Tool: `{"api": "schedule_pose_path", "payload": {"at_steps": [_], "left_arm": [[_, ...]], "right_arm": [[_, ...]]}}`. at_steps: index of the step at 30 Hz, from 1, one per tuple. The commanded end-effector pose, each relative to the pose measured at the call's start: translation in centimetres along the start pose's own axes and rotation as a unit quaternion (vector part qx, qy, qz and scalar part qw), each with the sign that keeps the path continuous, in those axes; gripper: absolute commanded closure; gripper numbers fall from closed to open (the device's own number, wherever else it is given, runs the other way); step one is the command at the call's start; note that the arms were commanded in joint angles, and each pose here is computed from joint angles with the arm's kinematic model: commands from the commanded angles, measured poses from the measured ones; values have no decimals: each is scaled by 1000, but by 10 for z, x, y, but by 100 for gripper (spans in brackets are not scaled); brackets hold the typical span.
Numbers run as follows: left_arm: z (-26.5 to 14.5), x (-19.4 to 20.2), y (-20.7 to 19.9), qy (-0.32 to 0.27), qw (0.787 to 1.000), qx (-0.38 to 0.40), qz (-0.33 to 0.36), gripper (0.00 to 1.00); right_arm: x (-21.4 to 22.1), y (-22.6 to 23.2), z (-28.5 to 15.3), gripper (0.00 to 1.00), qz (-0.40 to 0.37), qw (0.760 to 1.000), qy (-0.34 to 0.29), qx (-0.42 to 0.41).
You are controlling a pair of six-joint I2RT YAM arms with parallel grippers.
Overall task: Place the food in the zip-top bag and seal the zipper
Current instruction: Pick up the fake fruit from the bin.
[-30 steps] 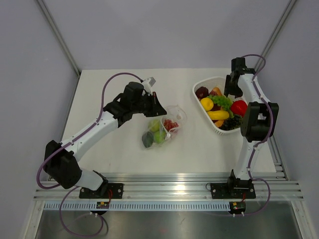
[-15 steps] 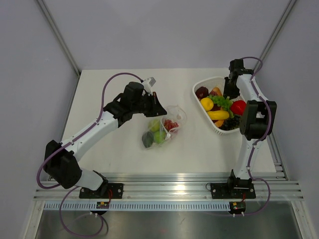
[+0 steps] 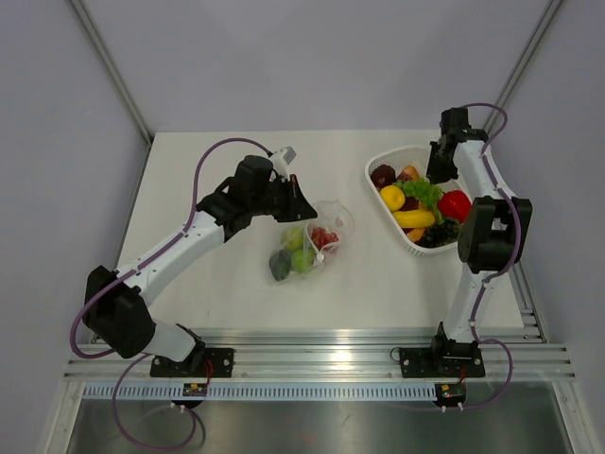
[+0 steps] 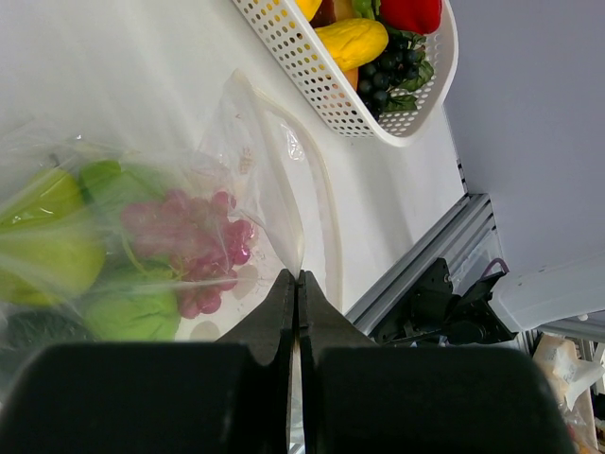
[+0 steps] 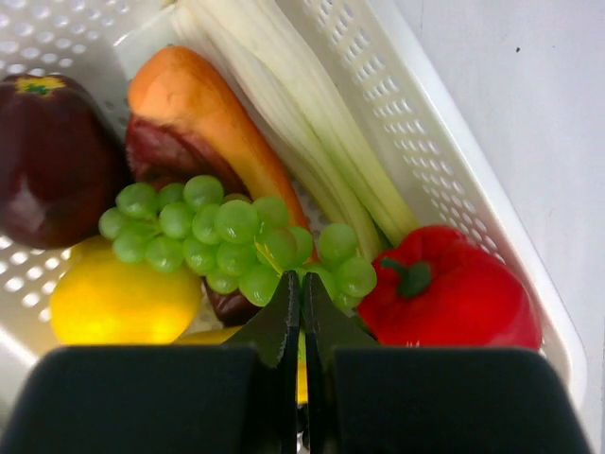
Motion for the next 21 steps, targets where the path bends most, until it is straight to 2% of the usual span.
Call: {"api": "schedule_pose_path", "payload": {"at_steps": [1, 9, 12, 21], "left_arm": [[-4, -12, -15, -20, 999, 32, 16, 100], [-8, -13, -18, -26, 999, 38, 13, 100], [-9, -13, -21, -26, 999, 44, 9, 100], [-9, -17, -32, -27, 997, 67, 2, 100]], "right_arm": [[-23, 7, -53, 100, 17, 998, -65, -20], [-17, 17, -87, 100, 29, 995, -95, -31], [-18, 32, -113, 100, 24, 991, -121, -48], [-8, 36, -181, 100, 29, 982, -178, -61]]}}
Point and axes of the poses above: each gripper's point midway between its finger pads, its own z axis out along the fingers, its own y axis along the line the jaws close on, x = y × z, the point moved 1 cm from there along -z, back along the fingers, and after that the axes turned 3 degrees about -z, right-handed, at the moved point
